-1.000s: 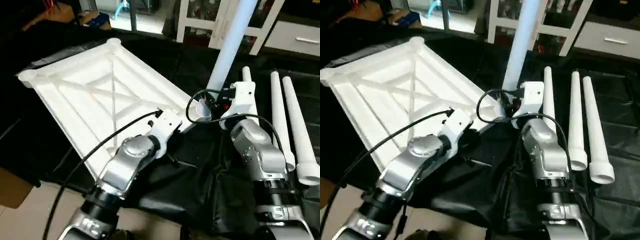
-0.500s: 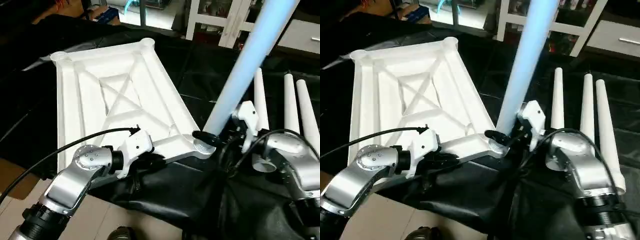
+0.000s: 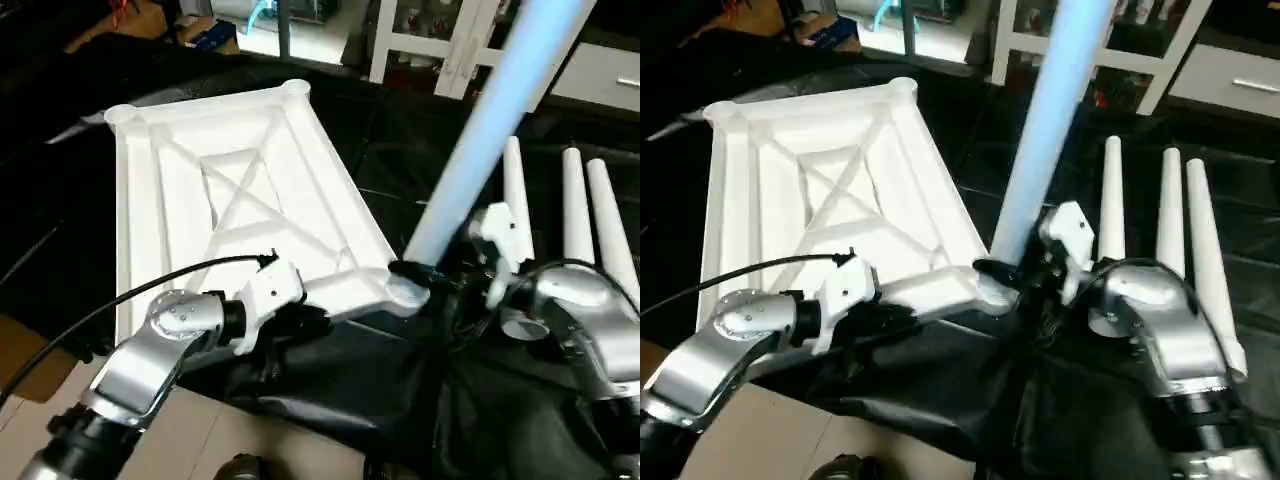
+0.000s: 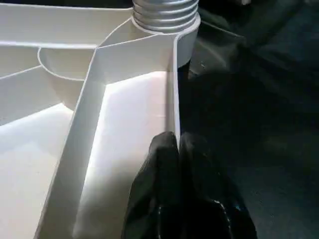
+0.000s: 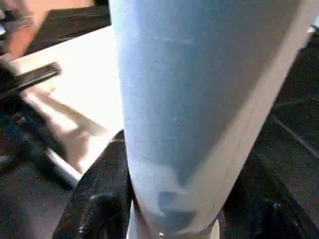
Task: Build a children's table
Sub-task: Rotate leg to tighten
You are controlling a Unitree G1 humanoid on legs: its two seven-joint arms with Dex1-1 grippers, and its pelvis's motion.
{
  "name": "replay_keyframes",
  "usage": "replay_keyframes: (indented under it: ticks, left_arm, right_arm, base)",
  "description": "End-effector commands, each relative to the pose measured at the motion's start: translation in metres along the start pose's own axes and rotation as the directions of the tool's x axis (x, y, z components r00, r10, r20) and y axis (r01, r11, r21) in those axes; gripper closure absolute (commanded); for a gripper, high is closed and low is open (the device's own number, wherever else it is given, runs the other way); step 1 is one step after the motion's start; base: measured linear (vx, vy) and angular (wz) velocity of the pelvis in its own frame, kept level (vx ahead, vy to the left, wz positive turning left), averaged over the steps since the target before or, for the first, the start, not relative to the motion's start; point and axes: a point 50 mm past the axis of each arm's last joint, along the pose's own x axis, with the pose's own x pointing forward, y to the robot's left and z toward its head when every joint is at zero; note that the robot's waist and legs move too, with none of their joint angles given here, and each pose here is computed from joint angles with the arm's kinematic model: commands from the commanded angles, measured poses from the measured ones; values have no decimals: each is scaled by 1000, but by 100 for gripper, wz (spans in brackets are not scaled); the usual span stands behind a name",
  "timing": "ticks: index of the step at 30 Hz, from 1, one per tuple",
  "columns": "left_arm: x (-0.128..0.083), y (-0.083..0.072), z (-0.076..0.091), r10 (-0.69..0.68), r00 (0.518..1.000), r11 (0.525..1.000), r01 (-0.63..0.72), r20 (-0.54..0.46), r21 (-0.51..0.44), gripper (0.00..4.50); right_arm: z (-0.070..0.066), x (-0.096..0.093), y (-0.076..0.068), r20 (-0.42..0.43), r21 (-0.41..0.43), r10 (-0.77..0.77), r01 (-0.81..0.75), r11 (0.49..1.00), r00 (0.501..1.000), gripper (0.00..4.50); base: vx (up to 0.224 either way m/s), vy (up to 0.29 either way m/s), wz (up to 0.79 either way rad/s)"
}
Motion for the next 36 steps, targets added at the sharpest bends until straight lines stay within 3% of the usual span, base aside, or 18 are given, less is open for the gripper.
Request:
replay_keyframes:
  ticks: [1,2,6,9,10,13,14,15,16,17,19,20,21,28,32,33,36]
  left_arm:
    - [22,-4,0,78,997,995,-79,-24,-59,450]
    - [23,-4,0,83,996,994,-85,-24,-62,450]
    - [63,-5,11,279,958,931,-286,-60,-226,450]
    - [80,-8,22,326,944,903,-326,-47,-279,450]
    - [85,-10,26,322,946,904,-318,-36,-286,450]
    - [93,-18,41,255,966,943,-242,31,-230,450]
    - [89,-17,39,232,972,954,-219,40,-203,450]
    - [78,-15,34,185,982,972,-176,48,-154,450]
    - [69,-13,30,150,988,982,-144,46,-126,450]
    - [63,-12,26,129,991,987,-124,43,-104,450]
    - [43,-10,17,54,998,997,-52,36,-49,450]
    - [43,-10,17,54,998,997,-52,36,-49,450]
    - [23,-10,7,-27,999,999,27,17,-23,450]
    - [-7,-8,-8,-100,994,994,98,-42,-47,450]
    - [-10,-8,-10,-107,993,994,106,-40,-40,450]
    - [-9,-8,-10,-109,993,993,107,-38,-40,450]
    - [-7,-10,-8,-117,993,993,116,-29,-37,450]
  right_arm:
    - [-24,1,-20,-87,156,-338,348,924,937,263]
    - [-25,2,-21,-90,161,-347,357,920,934,263]
    - [-44,25,-22,-167,307,-605,624,718,778,263]
    - [-48,40,-17,-190,369,-652,669,645,734,263]
    - [-47,46,-15,-194,361,-657,675,643,729,263]
    - [-33,71,-4,-120,333,-599,600,727,792,263]
    - [-25,73,-3,-70,318,-561,551,771,825,263]
    - [-12,72,-2,22,282,-475,450,847,880,263]
    - [-5,68,-2,63,241,-421,395,886,905,263]
    - [-1,64,-3,84,206,-383,360,910,920,207]
    - [6,48,-7,107,123,-288,275,954,952,193]
    - [6,48,-7,107,123,-288,275,954,952,187]
    - [10,29,-11,107,60,-180,174,983,978,159]
    - [12,-12,-13,16,-53,39,-38,998,999,115]
    - [13,-19,-14,9,-60,81,-80,995,997,115]
    - [13,-20,-14,7,-56,89,-88,994,996,145]
    - [10,-19,-11,5,-30,107,-106,994,994,163]
  base:
    - [0,0,0]
    - [0,0,0]
    - [0,0,0]
    - [0,0,0]
    - [0,0,0]
    - [0,0,0]
    - [0,0,0]
    - [0,0,0]
    - [0,0,0]
    - [0,0,0]
    - [0,0,0]
    - [0,0,0]
    - [0,0,0]
    - [48,5,1]
    - [0,0,0]
    - [0,0,0]
    - [0,0,0]
